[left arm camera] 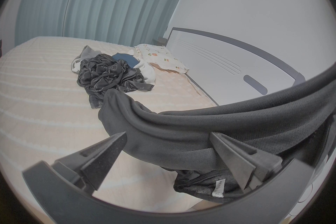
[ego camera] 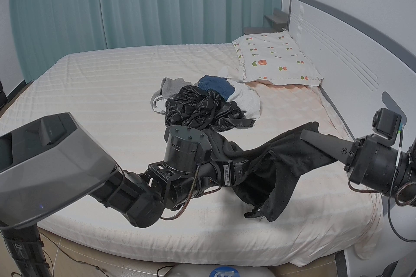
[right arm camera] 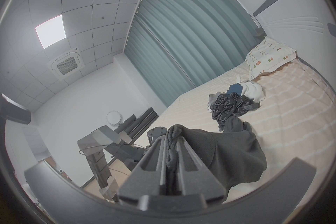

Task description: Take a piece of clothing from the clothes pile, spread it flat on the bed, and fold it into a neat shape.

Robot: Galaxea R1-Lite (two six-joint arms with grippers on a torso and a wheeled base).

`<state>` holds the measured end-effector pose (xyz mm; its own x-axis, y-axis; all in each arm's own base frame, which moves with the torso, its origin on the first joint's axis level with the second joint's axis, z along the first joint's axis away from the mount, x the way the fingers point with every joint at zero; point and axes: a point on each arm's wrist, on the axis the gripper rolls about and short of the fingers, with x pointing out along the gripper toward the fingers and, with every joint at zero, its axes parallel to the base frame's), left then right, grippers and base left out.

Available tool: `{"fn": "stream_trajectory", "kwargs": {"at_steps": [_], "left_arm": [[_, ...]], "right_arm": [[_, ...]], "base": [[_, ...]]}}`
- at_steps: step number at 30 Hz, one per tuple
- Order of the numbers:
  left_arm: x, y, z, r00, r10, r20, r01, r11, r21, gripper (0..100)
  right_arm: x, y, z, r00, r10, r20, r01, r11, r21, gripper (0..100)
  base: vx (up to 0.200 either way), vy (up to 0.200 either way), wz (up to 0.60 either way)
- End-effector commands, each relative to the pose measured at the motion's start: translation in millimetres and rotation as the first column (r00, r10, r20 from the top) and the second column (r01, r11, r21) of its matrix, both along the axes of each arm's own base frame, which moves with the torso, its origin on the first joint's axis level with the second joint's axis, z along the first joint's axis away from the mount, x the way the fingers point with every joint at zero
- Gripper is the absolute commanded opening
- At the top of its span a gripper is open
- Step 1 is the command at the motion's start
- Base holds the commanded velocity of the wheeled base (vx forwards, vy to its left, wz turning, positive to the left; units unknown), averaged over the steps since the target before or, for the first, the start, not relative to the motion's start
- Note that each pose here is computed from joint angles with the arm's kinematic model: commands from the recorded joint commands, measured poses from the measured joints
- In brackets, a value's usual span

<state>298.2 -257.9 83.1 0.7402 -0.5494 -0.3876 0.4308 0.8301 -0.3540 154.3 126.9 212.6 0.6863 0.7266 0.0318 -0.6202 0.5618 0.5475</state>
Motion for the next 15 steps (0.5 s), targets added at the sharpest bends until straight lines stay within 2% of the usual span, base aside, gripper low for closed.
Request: {"fn": "stream_trajectory", "kwargs": {"at_steps": [1, 7, 15], "left_arm": [[-5.1, 4.9, 2.3, 1.000, 0.003, -0.008, -0.003, 1.000, -0.001, 100], [-22.5, 19.0, 7.4, 1.000, -0.010, -0.022, 0.011, 1.000, 0.017, 100], [-22.7, 15.4, 6.7, 1.000, -0.018, -0.023, 0.018, 1.000, 0.012, 100]], "right_arm": [[21.3, -0.6, -4.1, 0.999, -0.036, -0.025, 0.036, 0.999, -0.016, 0], [43.7, -2.5, -2.7, 0.997, -0.068, -0.030, 0.068, 0.998, -0.018, 0], [52.3, 5.3, -4.0, 0.998, -0.059, -0.036, 0.059, 0.998, -0.022, 0]], "base": [[0.000, 0.000, 0.00], [0.000, 0.000, 0.00], [0.000, 0.000, 0.00]]}}
